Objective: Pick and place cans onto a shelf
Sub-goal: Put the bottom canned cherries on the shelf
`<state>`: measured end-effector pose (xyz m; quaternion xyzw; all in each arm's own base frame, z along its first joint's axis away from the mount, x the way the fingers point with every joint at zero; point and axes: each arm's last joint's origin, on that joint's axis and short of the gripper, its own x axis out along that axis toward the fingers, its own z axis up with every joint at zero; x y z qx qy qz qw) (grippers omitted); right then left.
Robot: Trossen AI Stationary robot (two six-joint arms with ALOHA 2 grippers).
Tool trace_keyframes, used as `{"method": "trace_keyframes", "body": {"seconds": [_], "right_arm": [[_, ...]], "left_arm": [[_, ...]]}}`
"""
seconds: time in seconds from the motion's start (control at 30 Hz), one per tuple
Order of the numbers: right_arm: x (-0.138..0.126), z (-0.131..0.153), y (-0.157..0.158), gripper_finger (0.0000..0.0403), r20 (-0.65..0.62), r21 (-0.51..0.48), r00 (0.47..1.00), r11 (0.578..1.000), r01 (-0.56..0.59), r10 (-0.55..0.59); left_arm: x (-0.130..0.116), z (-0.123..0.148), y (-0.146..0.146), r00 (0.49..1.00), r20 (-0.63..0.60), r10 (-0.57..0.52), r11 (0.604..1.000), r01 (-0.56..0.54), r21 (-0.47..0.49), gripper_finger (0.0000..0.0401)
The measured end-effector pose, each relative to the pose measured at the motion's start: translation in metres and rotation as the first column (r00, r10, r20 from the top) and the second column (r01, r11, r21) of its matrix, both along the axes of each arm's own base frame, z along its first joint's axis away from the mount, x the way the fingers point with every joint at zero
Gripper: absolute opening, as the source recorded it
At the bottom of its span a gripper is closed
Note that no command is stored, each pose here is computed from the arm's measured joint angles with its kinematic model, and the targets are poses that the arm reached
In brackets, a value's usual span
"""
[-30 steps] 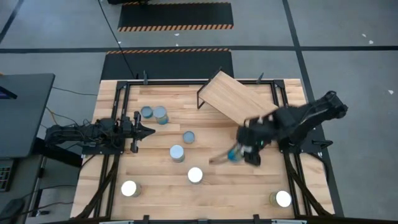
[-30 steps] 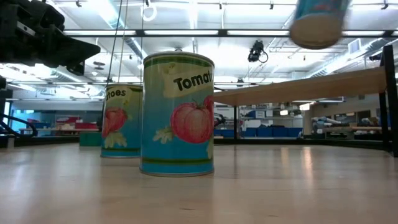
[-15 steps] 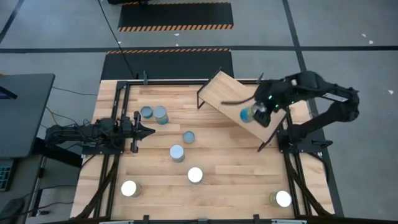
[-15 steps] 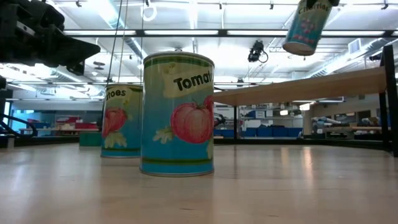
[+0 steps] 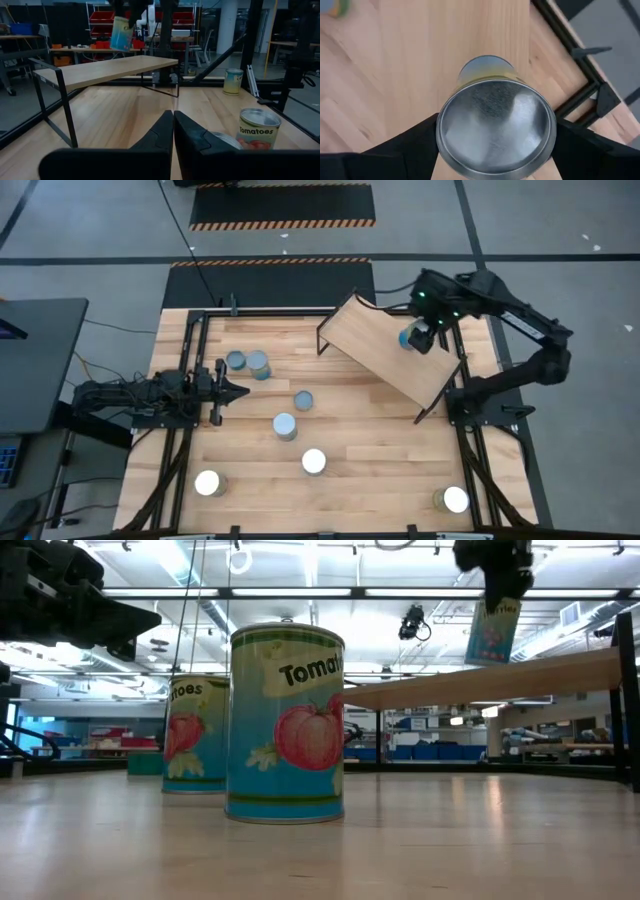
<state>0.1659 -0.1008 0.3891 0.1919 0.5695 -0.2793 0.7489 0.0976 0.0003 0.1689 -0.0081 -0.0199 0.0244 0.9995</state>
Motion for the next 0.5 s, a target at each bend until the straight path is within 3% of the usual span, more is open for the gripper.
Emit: {"method": "trace_keyframes", "body": {"seconds": [0.27, 0.5], "right_arm": [[0.017, -0.023, -0.035, 0.0325, -0.058, 0.121, 0.997, 0.991, 0.064, -0.058], [0.026, -0.021, -0.046, 0.033, -0.028, 0.154, 0.996, 0.985, 0.082, -0.079]], "left_arm": [[0.0, 0.0, 0.0, 1.0, 0.0, 0.0, 1.0, 0.0, 0.0, 0.002], [0.0, 0.0, 0.0, 1.0, 0.0, 0.0, 1.0, 0.0, 0.0, 0.002]]}}
